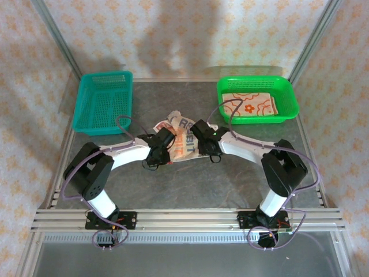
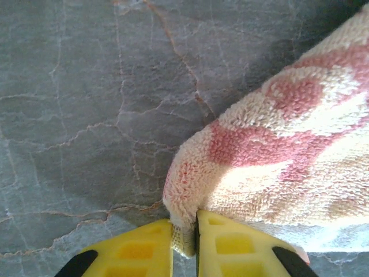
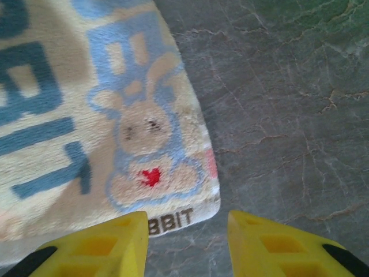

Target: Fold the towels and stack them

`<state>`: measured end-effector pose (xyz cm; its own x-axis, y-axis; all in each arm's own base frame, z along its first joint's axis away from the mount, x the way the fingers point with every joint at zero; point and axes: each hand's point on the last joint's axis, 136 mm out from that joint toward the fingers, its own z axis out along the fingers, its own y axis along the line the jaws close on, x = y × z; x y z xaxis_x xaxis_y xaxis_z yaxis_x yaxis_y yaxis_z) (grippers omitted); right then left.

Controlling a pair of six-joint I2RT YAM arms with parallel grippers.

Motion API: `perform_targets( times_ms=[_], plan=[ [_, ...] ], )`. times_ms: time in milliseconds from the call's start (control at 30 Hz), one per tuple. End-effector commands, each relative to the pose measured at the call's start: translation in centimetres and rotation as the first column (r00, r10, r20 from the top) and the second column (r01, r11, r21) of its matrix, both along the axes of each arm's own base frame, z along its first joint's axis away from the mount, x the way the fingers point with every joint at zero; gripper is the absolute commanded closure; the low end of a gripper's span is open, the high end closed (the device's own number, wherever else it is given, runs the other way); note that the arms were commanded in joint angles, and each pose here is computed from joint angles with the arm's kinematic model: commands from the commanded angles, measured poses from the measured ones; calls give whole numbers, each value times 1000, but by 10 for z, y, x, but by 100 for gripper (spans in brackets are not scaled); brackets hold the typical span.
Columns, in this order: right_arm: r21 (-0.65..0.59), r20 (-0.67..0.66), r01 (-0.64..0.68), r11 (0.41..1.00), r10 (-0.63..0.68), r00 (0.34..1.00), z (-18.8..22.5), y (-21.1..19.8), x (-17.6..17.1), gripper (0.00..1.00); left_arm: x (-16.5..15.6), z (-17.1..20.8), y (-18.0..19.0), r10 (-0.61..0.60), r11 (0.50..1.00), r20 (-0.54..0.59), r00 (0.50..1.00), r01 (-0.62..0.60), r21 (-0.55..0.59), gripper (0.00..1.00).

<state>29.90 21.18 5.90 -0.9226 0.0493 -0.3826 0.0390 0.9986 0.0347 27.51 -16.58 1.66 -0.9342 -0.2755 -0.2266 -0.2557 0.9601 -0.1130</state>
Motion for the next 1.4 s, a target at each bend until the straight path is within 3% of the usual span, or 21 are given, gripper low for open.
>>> perform_targets(
  times_ms=[0, 267, 700, 967, 1100, 1233, 1367],
  plan=[
    [-26, 0, -1, 1000, 1, 1000, -8, -1, 7, 60, 4, -8, -2, -8, 1000, 6, 1000, 8, 24, 88],
    [-49, -57, 11, 999, -13, 998, -38, 2, 7, 60, 4, -7, -7, -19, 1000, 6, 1000, 19, 13, 91],
    [-52, -57, 27, 998, -30, 998, -36, -13, 7, 61, 3, -8, -6, -22, 1000, 1, 1000, 22, 16, 91],
    [-28, -121, 19, 999, -23, 992, -60, -14, -2, 62, 3, -10, -7, -24, 1000, -2, 1000, 24, 16, 91],
    [-23, -145, 22, 999, -25, 989, -70, -14, -7, 80, 2, -11, -7, -26, 1000, -7, 1000, 26, 13, 92],
    [-1, -109, 31, 1000, -31, 994, -53, -16, -6, 99, 4, -1, -5, -22, 1000, 8, 1000, 21, 19, 100],
    [28, -35, 42, 999, -41, 999, -11, -17, 0, 100, 13, 38, -5, -24, 1000, 71, 997, 23, 19, 100]
  ],
)
